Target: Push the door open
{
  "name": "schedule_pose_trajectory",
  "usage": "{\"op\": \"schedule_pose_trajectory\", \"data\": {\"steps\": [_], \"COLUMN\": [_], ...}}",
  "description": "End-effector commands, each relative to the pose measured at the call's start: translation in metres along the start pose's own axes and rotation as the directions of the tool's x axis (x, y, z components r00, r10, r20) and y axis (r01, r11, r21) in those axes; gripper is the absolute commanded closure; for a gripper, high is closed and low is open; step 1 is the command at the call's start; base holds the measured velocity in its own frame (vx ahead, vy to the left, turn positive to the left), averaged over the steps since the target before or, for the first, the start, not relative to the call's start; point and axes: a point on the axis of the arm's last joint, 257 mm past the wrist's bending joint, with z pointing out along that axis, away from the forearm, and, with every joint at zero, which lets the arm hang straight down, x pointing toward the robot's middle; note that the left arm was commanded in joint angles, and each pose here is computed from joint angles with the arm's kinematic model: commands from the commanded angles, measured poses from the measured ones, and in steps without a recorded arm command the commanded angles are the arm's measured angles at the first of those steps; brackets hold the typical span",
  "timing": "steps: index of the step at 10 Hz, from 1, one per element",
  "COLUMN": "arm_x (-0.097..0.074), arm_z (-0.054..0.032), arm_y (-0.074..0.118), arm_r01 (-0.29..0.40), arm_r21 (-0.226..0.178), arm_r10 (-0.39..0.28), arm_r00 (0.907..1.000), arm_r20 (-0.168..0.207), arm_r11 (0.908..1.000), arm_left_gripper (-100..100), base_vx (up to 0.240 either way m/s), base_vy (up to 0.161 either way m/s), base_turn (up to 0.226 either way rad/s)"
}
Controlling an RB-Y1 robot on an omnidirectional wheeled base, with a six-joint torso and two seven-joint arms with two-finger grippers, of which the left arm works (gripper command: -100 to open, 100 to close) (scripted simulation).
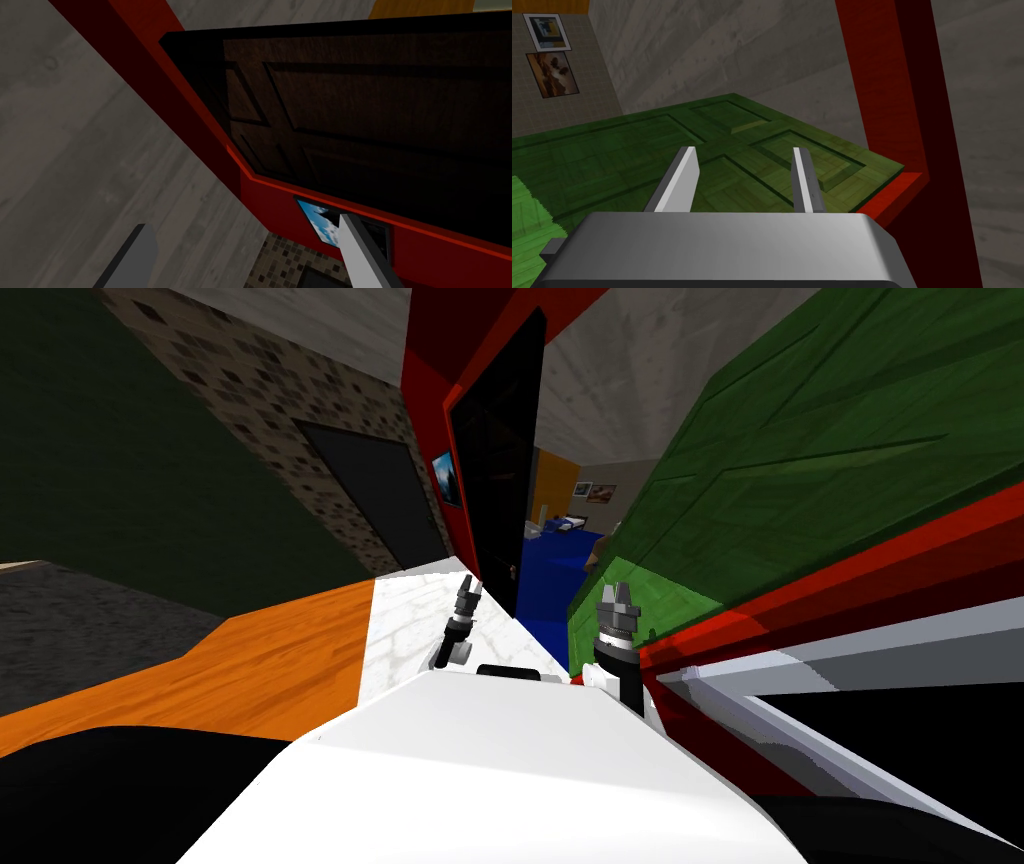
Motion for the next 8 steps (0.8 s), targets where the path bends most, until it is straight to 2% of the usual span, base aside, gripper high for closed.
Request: {"op": "schedule_pose_trajectory", "data": {"steps": [1,8], "arm_x": [0.007,0.041], "arm_z": [-0.0038,-0.0177], "arm_y": [0.016,0.079], "arm_r01": [0.015,0.062], "arm_r21": [-0.024,-0.136], "arm_r10": [-0.015,-0.075], "arm_r00": [0.9997,0.9929], "arm_r20": [-0.017,-0.092], "arm_r11": [0.9996,0.9887], "arm_left_gripper": [-100,-100], "base_vx": [0.103,0.096], "base_vy": [0.044,0.051], "base_turn": [-0.032,-0.032]}}
